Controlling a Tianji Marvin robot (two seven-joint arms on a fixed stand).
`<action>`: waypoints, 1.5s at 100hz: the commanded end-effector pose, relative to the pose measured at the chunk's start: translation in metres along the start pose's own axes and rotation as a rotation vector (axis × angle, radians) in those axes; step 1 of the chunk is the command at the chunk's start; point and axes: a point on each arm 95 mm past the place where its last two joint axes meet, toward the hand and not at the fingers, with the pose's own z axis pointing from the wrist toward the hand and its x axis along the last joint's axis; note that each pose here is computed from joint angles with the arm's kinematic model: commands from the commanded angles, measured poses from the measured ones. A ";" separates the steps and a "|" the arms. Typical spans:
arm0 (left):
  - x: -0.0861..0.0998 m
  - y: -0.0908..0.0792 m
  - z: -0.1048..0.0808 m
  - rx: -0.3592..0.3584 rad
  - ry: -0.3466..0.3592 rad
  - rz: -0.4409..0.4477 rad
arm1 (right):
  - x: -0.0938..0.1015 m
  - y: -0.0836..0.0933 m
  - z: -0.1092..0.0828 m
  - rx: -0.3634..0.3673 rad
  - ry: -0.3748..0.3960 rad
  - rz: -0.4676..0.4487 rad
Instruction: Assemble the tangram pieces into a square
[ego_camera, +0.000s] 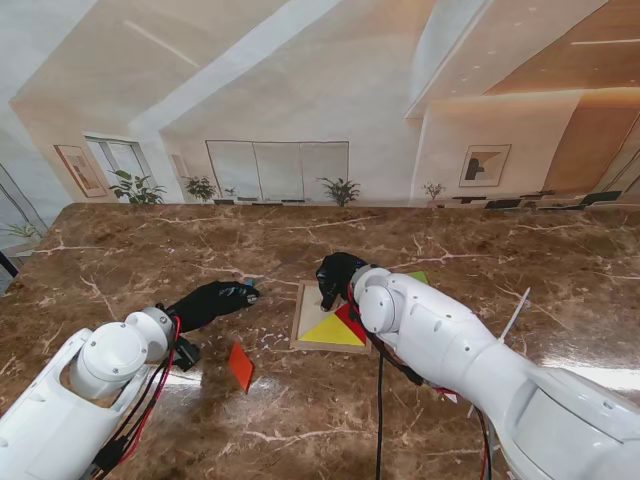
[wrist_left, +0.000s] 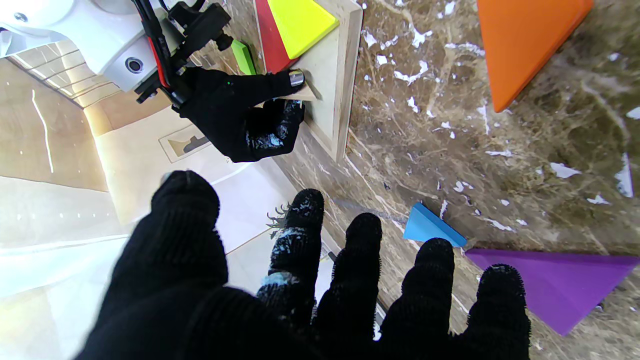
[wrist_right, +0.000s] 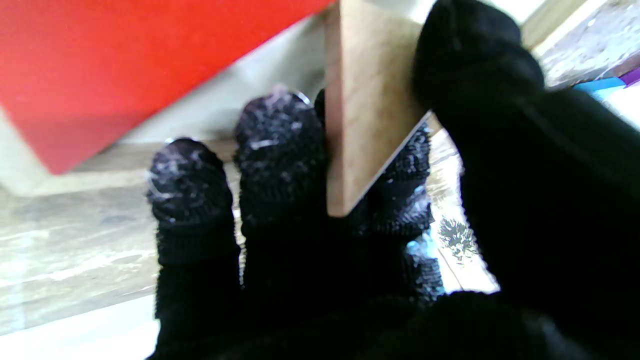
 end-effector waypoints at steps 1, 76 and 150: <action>-0.003 0.002 0.000 -0.008 -0.007 -0.002 | -0.002 -0.005 0.000 0.021 -0.005 0.006; -0.003 0.003 0.000 -0.014 -0.009 -0.004 | -0.009 -0.001 0.000 0.005 -0.001 0.003; -0.004 0.004 0.000 -0.020 -0.009 -0.009 | -0.021 0.004 -0.005 -0.011 -0.015 -0.020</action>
